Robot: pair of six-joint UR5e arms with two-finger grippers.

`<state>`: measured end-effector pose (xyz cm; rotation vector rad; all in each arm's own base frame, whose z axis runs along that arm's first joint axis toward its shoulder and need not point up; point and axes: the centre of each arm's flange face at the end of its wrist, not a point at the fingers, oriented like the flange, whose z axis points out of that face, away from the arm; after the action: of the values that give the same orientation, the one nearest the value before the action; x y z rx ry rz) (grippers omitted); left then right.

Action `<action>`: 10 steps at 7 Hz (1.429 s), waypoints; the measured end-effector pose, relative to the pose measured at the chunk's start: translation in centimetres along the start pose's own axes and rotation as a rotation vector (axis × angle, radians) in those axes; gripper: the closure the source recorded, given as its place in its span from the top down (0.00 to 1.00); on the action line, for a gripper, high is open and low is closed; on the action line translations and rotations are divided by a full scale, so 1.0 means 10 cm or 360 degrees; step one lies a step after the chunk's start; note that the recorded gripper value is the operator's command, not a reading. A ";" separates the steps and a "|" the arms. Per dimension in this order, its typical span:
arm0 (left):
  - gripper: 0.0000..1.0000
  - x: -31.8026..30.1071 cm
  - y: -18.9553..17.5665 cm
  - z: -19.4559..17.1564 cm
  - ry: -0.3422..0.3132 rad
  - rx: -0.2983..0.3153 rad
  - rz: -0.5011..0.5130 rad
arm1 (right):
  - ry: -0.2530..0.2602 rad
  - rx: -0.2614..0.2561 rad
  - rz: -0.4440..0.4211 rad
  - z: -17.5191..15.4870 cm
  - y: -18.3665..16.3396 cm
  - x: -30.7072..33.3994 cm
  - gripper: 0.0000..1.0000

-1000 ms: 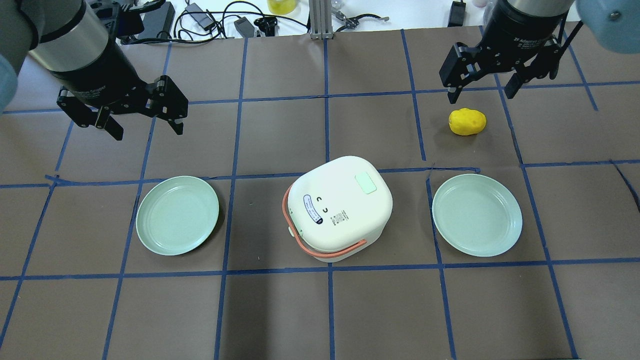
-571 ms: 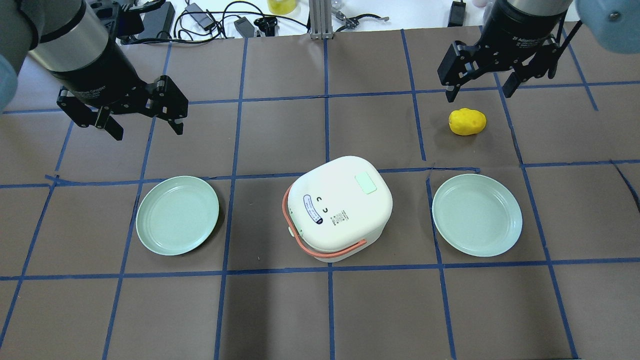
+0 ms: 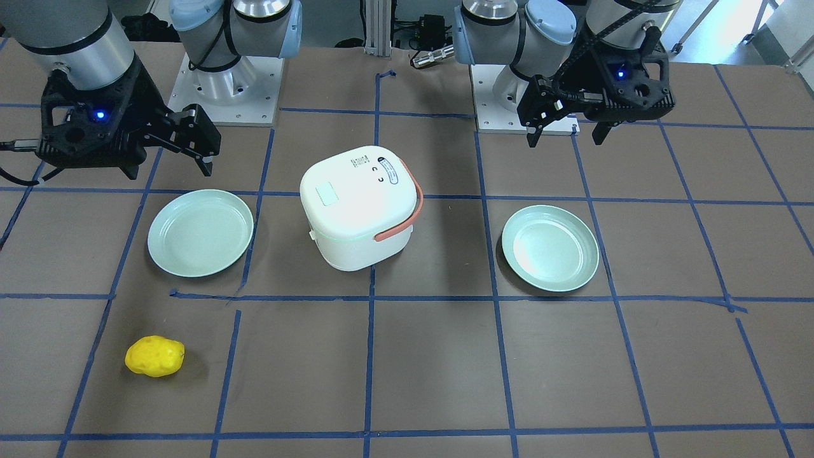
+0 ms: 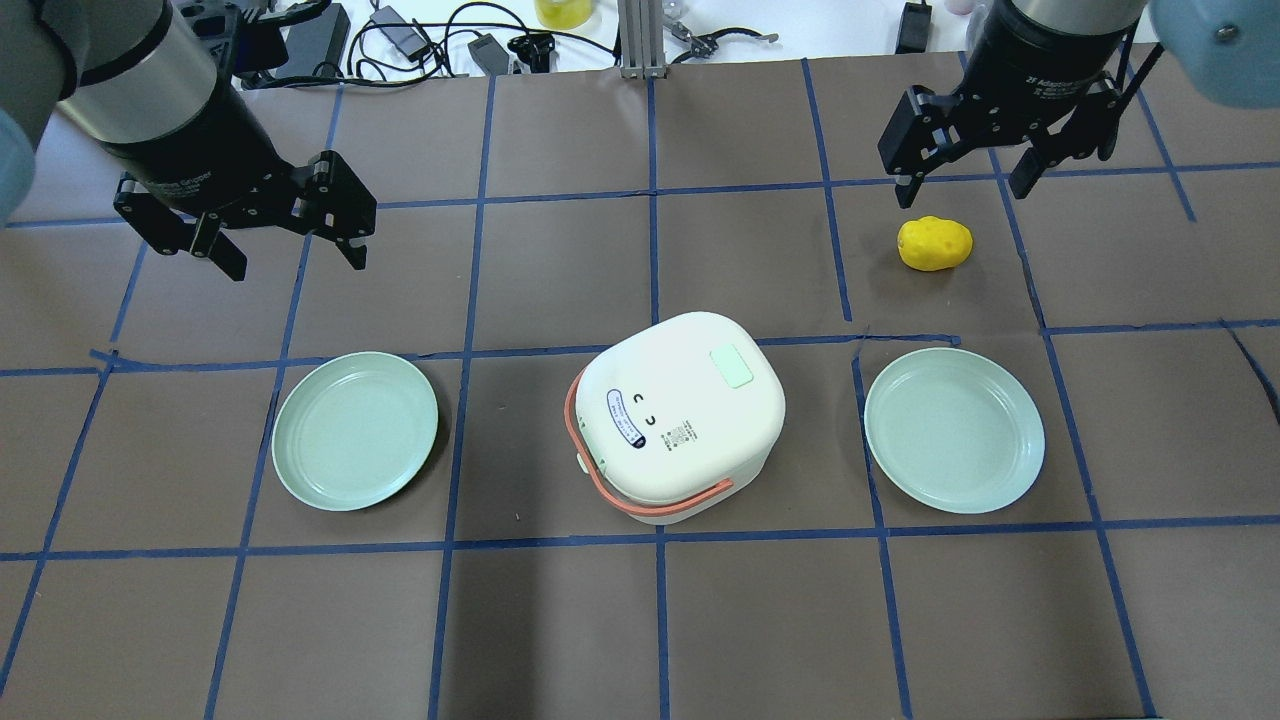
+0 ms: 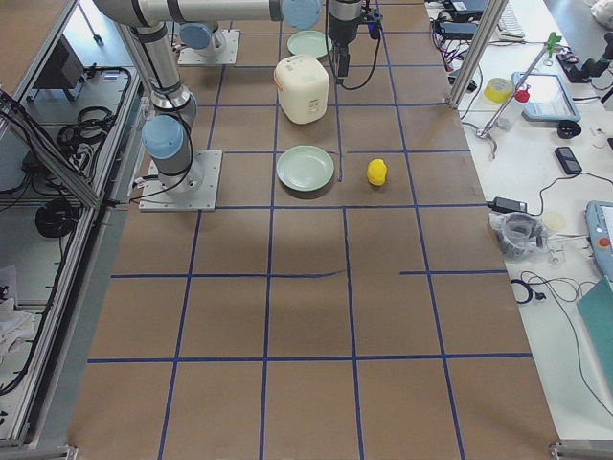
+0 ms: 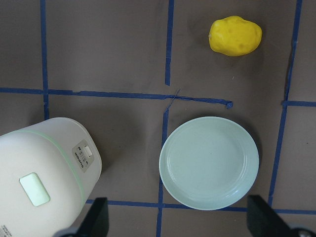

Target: Press rice cooker button

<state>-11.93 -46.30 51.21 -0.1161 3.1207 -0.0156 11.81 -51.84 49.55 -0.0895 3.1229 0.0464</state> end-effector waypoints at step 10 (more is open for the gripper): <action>1.00 0.00 0.00 0.00 0.0000 0.0000 0.0000 | -0.0122 -0.0112 0.0034 0.46 0.22 -1.06 0.00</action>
<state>-11.93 -46.30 51.20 -0.1161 3.1207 -0.0156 22.31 -48.92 45.25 -0.0545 3.0458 0.1564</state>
